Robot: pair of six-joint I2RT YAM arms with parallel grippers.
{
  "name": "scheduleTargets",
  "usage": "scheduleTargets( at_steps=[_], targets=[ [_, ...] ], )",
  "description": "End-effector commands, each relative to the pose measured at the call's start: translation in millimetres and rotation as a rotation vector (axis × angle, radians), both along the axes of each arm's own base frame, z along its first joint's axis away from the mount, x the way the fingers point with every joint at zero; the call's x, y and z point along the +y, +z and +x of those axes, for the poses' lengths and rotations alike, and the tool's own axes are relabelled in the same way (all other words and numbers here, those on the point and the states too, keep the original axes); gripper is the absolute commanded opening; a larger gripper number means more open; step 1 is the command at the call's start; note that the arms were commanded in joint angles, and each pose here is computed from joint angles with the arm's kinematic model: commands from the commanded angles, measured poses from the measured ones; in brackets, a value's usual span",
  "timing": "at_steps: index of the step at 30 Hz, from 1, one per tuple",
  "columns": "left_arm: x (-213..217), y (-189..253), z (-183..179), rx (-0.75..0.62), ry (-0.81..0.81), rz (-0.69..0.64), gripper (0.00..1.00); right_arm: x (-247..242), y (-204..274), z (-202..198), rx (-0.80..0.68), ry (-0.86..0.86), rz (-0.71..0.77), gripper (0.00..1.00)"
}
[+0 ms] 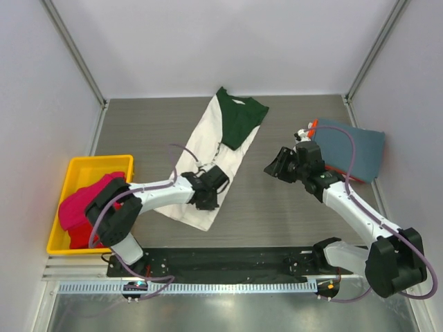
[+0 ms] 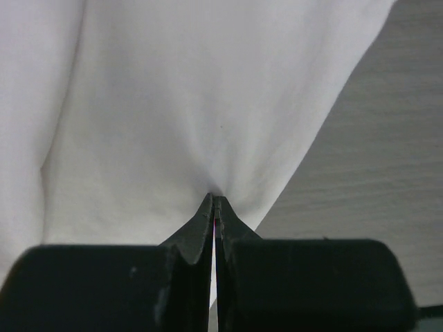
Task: Fold and stack the t-shirts
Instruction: Fold the tshirt
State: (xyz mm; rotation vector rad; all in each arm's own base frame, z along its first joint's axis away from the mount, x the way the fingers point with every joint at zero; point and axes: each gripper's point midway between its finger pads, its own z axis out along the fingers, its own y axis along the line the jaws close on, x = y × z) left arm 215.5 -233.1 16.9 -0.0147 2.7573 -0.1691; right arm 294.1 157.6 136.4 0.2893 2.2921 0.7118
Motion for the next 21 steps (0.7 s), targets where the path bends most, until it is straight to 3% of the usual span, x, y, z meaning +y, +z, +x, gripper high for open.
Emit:
scheduleTargets(
  at_steps=[1,7,8,11,13,17,21],
  targets=[
    [-57.6,-3.8,-43.2,0.122,-0.052,-0.061,0.0,-9.0,11.3,1.3,-0.023,-0.029,-0.011,0.43],
    [-166.7,27.7,-71.4,0.069,-0.187,-0.196,0.0,-37.1,-1.5,-5.9,0.041,-0.128,-0.095,0.43],
    [-203.4,49.7,-78.1,0.058,-0.233,-0.305,0.0,-42.9,-4.5,-9.2,0.055,-0.145,-0.1,0.43],
    [-218.8,90.3,-77.1,0.013,-0.25,-0.445,0.01,-42.4,-5.8,-13.4,0.064,-0.136,-0.093,0.43],
    [-204.1,119.7,-73.2,-0.038,-0.252,-0.489,0.03,-40.2,-7.1,-15.7,0.07,-0.127,-0.084,0.43],
    [-139.8,136.5,-56.6,-0.093,-0.185,-0.449,0.06,-22.4,-13.9,-18.4,0.099,-0.054,-0.024,0.43],
    [-53.2,132.5,-37.0,-0.131,-0.064,-0.359,0.06,14.5,-21.3,-28.1,0.134,0.057,0.019,0.31]
  ],
)
